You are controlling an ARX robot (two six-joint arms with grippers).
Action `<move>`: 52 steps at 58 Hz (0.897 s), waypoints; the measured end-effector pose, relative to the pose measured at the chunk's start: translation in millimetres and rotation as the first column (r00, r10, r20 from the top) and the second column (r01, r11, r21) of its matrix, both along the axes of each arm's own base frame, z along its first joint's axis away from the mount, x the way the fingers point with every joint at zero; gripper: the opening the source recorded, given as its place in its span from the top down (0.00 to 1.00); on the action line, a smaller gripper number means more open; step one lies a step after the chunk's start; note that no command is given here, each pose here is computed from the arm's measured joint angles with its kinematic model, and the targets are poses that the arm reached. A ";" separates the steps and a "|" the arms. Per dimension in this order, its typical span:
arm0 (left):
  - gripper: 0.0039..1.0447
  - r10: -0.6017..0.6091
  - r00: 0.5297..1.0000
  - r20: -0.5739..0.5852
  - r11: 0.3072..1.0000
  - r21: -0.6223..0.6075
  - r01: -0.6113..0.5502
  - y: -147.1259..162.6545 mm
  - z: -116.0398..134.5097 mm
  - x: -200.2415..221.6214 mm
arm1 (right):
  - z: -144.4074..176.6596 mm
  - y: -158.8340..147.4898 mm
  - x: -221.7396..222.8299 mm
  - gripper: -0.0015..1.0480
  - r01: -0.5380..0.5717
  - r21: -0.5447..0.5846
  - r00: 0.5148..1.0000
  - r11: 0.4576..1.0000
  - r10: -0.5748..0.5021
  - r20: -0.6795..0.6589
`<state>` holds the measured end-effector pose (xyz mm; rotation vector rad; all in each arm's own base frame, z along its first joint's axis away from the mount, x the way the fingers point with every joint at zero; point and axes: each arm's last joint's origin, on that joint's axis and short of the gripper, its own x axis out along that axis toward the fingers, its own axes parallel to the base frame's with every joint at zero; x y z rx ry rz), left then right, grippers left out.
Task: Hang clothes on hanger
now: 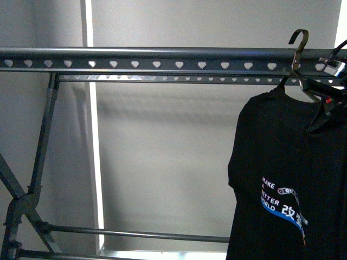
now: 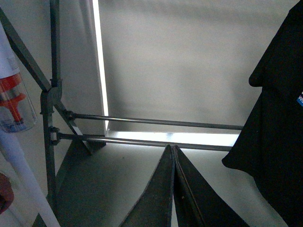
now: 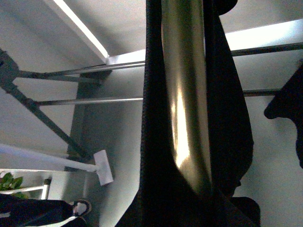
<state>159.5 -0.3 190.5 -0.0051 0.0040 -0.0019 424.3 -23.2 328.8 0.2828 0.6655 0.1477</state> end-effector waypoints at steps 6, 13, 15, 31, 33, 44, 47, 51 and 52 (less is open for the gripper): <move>0.97 0.000 1.000 -0.001 1.000 0.000 0.000 0.0 -4.9 -7.7 | -6.4 1.8 6.0 0.91 0.024 0.005 1.000 1.000 -0.024 -0.019; 0.97 0.000 1.000 -0.001 1.000 0.000 0.000 0.0 -10.1 -17.0 | -20.2 2.1 8.8 0.91 0.042 0.006 0.999 0.999 -0.042 -0.025; 0.97 0.000 1.000 0.000 1.000 0.000 0.000 0.0 -10.9 -18.6 | -24.9 2.1 8.6 0.91 0.043 0.006 0.999 0.999 -0.042 -0.030; 0.97 0.000 1.000 0.013 1.000 0.001 0.000 0.0 -19.7 -29.8 | -50.5 1.3 -5.3 0.77 0.022 -0.003 1.000 1.000 -0.022 -0.019; 0.97 0.000 1.000 0.017 1.000 0.001 0.000 0.1 -19.3 -30.4 | -50.8 1.4 -8.2 0.72 0.023 -0.012 1.000 1.000 -0.023 -0.006; 0.97 0.001 1.000 0.024 1.000 0.003 -0.001 0.1 -17.8 -37.2 | -33.5 0.9 -48.4 0.35 0.108 -0.157 0.941 0.982 -0.051 0.333; 0.97 0.001 1.000 0.025 1.000 0.003 -0.001 0.1 -17.6 -38.8 | -22.6 1.6 -69.1 0.27 0.121 -0.166 0.900 0.979 -0.038 0.435; 0.97 0.000 1.000 0.026 1.000 0.003 0.000 0.1 -17.4 -40.5 | -8.9 2.3 -99.9 0.17 0.114 -0.149 0.842 0.982 -0.016 0.539; 0.97 0.001 1.000 0.026 1.000 0.003 -0.001 0.1 -17.4 -41.3 | -3.6 3.3 -117.3 0.12 0.105 -0.143 0.816 0.984 -0.003 0.578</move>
